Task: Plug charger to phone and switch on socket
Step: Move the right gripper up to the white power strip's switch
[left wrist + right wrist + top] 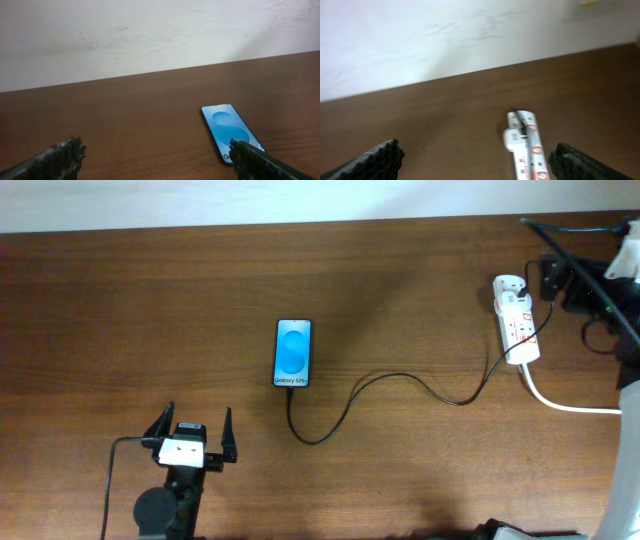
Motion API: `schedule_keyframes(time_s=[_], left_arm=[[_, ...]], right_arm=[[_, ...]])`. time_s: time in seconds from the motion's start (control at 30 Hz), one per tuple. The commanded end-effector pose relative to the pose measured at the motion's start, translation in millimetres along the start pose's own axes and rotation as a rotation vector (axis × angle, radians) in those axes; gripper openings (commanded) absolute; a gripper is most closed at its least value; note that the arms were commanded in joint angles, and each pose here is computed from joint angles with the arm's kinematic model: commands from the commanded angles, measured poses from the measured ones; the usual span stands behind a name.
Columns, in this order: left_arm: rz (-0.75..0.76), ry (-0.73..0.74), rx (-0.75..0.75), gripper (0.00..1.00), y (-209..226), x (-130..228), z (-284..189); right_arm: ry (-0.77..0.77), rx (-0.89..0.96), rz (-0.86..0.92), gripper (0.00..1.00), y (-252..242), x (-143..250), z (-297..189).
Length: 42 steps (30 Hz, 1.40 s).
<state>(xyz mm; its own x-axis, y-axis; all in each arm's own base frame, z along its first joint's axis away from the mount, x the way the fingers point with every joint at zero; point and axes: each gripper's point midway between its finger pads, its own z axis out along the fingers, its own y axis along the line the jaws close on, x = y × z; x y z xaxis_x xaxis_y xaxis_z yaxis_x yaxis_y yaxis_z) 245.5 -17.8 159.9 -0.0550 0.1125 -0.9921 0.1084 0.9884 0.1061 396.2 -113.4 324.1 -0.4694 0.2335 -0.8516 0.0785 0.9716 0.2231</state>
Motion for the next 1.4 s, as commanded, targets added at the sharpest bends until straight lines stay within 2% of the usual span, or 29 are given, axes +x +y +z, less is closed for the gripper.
schedule_keyframes(time_s=[0.0,0.17,0.23,0.3,0.43,0.5,0.63,1.03,1.37], left_arm=[[0.016,0.002,-0.005,0.99,1.1,1.1,-0.3],[0.016,0.002,-0.005,0.99,1.1,1.1,-0.3],[0.016,0.002,-0.005,1.00,1.1,1.1,-0.3],[0.016,0.002,-0.005,0.99,1.1,1.1,-0.3],[0.016,0.002,-0.005,0.99,1.1,1.1,-0.3],[0.016,0.002,-0.005,0.99,1.1,1.1,-0.3],[0.016,0.002,-0.005,0.99,1.1,1.1,-0.3],[0.016,0.002,-0.005,1.00,1.1,1.1,-0.3],[0.016,0.002,-0.005,0.99,1.1,1.1,-0.3]], right_arm=[[0.033,0.077,0.200,0.98,-60.1,12.3,14.3],[0.112,0.101,0.491,0.99,-135.0,55.2,42.6],[0.118,0.088,0.533,0.99,-152.7,65.6,54.0],[0.126,0.101,0.530,1.00,-163.4,73.6,65.6],[0.141,0.149,0.461,0.94,-167.8,80.0,83.1],[0.164,0.263,0.388,0.94,-168.1,83.5,92.6],[0.226,0.374,0.276,0.94,-166.3,100.1,115.5],[0.391,0.329,0.338,0.94,-176.2,173.7,161.6],[0.415,0.283,0.336,0.94,-167.4,196.1,190.6]])
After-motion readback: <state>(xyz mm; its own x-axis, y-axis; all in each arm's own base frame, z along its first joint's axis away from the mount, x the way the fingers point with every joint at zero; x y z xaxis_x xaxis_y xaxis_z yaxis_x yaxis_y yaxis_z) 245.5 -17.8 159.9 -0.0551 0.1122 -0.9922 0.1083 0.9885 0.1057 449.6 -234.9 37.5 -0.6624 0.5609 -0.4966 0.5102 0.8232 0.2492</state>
